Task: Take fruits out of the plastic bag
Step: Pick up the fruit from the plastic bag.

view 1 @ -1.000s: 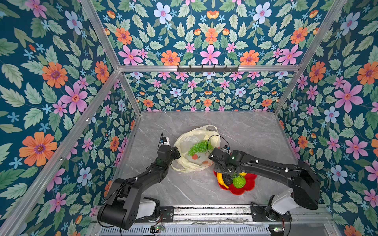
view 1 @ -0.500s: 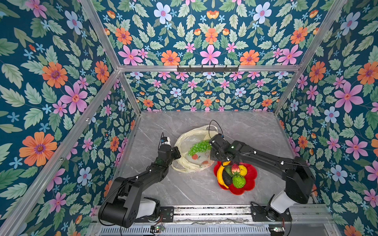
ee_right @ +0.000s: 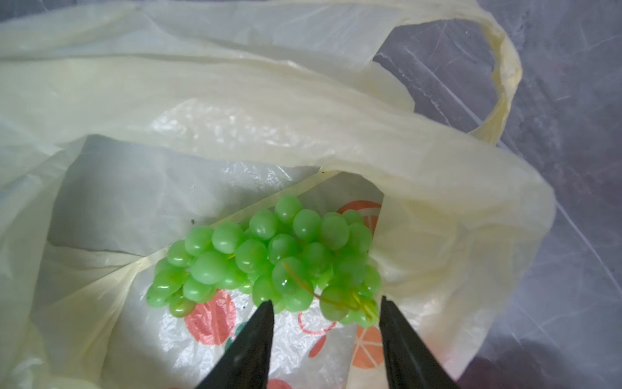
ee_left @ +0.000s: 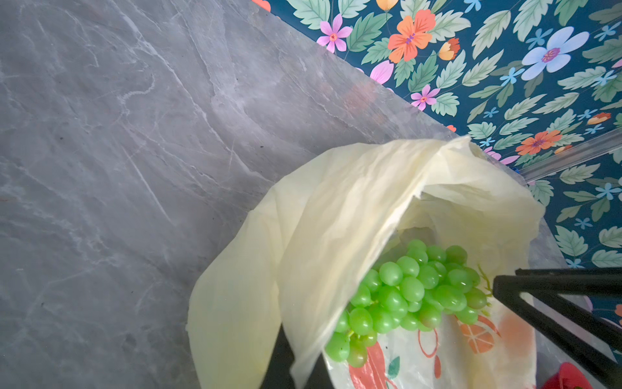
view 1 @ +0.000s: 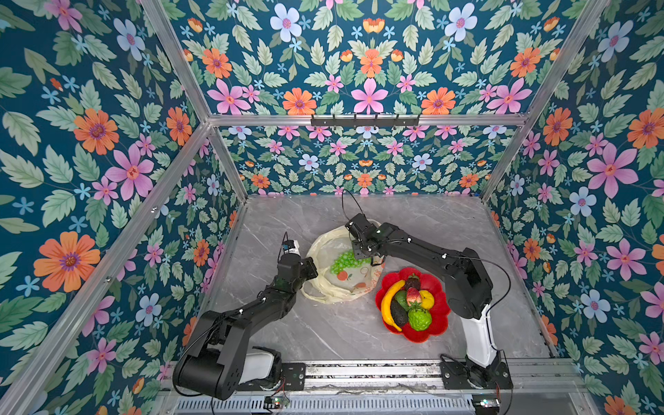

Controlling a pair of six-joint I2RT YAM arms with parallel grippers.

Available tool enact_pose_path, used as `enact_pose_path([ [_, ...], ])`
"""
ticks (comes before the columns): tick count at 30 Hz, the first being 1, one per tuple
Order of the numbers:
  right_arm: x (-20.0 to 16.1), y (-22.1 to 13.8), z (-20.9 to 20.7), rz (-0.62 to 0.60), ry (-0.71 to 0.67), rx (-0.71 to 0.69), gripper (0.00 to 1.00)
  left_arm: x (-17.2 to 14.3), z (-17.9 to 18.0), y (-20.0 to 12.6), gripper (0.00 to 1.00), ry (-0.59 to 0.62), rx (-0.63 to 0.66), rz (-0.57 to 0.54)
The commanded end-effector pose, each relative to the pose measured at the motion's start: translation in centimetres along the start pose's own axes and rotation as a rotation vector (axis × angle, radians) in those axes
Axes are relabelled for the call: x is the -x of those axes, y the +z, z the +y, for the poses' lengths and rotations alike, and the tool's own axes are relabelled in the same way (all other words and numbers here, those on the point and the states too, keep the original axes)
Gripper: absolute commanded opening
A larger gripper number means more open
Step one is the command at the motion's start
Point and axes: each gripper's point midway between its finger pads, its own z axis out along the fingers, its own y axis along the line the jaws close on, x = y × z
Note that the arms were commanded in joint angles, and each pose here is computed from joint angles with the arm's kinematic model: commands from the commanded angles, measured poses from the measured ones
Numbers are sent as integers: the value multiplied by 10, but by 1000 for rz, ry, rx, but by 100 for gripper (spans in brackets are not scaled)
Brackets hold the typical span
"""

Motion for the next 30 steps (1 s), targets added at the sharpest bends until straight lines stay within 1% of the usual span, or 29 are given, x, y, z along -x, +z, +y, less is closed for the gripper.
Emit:
enact_pose_path([
  [1,-1,3,-4,13,-51,-35,50,3,-3,1,0,12,-8,-3],
  [5,-1,9,2,25,-55,-19,49,2,-3,2,0,12,-8,2],
  [8,-1,14,-2,30,-55,-49,48,2,-2,2,0,12,-7,-1],
  [10,0,16,-7,32,-49,-76,44,2,-2,2,0,11,-7,-1],
  [14,0,17,-9,27,-44,-91,33,2,-2,2,0,11,-7,2],
  [17,-1,18,-12,29,-41,-108,28,2,-2,2,0,10,-7,1],
  [22,-1,19,-13,26,-39,-114,14,2,-2,2,0,11,-6,1],
  [29,3,19,-14,14,-41,-125,1,2,-2,2,0,12,-6,1],
  [30,4,18,-15,11,-41,-129,0,2,-2,2,0,12,-5,0],
])
